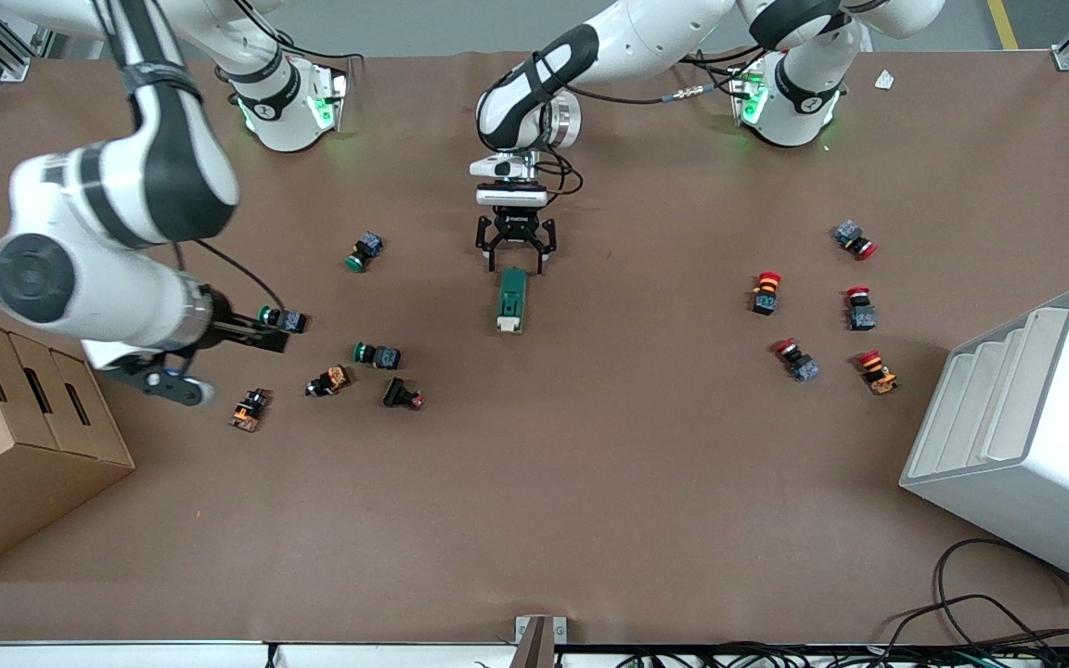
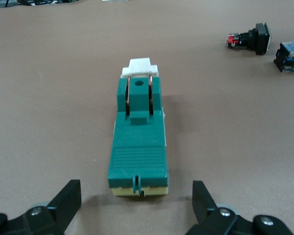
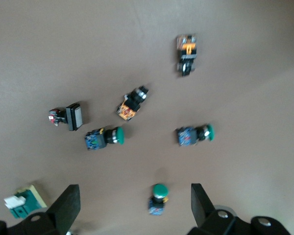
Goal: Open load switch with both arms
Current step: 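Reach the right gripper toward the switch while the left gripper holds it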
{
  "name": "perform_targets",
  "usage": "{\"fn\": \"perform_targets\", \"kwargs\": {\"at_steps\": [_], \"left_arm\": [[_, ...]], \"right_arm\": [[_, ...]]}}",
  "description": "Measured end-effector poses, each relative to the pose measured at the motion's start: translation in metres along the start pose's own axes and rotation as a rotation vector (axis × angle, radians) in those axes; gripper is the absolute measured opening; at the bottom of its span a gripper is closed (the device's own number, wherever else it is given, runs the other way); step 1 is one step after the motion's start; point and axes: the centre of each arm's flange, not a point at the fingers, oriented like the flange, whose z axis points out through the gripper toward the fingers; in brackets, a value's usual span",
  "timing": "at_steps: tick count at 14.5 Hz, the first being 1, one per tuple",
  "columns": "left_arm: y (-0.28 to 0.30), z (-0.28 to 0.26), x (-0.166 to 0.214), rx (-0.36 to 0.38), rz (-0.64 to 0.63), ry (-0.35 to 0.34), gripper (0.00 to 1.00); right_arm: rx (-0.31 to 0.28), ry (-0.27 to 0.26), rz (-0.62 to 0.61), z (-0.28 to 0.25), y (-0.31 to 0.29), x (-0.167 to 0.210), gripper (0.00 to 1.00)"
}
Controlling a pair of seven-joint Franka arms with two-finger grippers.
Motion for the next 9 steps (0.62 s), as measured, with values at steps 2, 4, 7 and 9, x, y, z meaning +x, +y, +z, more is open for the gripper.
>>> {"fn": "perform_targets", "kwargs": {"at_steps": [2,4,7,9], "left_arm": [[0.0,0.001,0.0,0.005,0.001,0.007,1.0],[0.0,0.001,0.0,0.007,-0.014,0.01,1.0],[0.001,-0.002,-0.007,0.012,-0.026,0.021,1.0],[0.003,-0.006,-0.012,0.01,-0.044,0.029,1.0]], "right_arm": [[-0.017,0.004,0.123,0.015,-0.037,-0.015,1.0],[-0.032,0.01,0.23,0.029,-0.071,-0.024,1.0],[-0.053,0.018,0.387,0.056,-0.117,-0.031,1.0],[-0.066,0.02,0.504,0.077,-0.145,-0.036,1.0]]}}
